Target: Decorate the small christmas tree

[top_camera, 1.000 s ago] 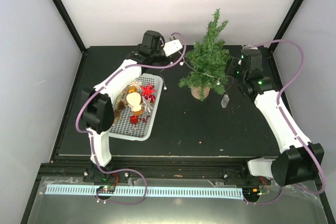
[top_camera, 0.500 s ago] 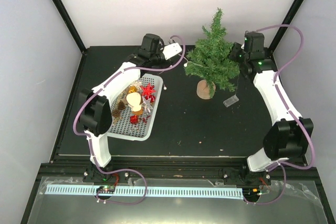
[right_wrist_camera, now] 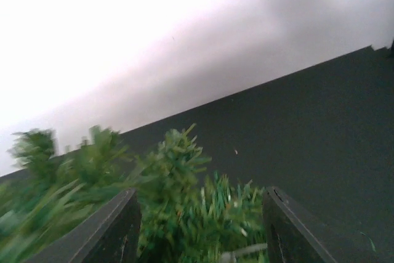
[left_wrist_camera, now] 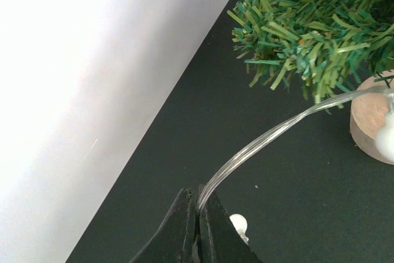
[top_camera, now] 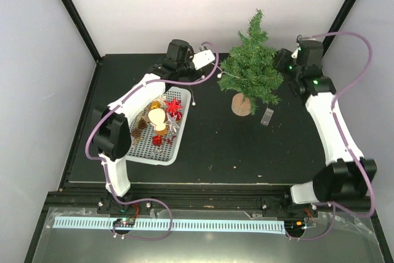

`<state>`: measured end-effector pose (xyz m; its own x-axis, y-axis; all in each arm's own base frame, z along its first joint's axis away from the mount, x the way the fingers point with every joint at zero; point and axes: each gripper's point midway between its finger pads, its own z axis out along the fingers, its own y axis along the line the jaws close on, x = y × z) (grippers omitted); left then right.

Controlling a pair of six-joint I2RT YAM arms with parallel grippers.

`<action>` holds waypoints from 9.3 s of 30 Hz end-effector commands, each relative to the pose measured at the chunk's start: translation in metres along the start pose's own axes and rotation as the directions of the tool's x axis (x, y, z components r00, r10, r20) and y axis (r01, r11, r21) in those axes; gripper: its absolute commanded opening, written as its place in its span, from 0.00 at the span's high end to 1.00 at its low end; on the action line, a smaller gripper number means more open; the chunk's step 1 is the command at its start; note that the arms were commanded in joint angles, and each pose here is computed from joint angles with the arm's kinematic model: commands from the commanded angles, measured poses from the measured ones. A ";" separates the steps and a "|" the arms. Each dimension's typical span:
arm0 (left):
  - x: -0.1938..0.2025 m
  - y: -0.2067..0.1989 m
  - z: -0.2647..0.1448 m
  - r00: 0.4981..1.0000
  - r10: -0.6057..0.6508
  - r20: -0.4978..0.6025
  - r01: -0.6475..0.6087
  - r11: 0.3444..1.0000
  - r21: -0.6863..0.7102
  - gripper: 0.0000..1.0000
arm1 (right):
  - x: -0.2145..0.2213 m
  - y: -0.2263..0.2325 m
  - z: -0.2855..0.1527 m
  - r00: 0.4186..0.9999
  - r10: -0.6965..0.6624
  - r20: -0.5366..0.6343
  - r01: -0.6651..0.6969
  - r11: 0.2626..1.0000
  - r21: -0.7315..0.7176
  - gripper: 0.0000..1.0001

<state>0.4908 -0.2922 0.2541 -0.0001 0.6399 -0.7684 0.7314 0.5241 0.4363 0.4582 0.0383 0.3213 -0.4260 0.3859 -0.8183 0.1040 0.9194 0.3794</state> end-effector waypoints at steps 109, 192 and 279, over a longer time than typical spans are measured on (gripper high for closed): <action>-0.086 0.025 0.010 0.951 -0.054 0.306 0.074 0.996 -0.052 0.98 | -0.038 0.071 -0.087 0.978 -0.121 0.169 0.163 0.951 -0.262 0.40; -0.084 0.026 -0.038 0.937 -0.092 0.338 0.095 0.995 0.009 0.99 | -0.011 0.151 -0.095 0.979 -0.185 0.089 0.199 0.756 -0.623 0.99; -0.073 -0.054 -0.083 0.809 -0.188 0.558 0.015 0.954 0.300 0.98 | 0.047 0.050 -0.069 0.998 0.007 -0.060 -0.021 0.971 -0.239 0.29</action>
<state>0.3894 -0.3149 0.2738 0.0990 0.2858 -0.9532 0.8893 0.4044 0.2136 0.3673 0.0912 0.3008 -0.5421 0.3454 -0.7661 -0.0557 0.8949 0.4428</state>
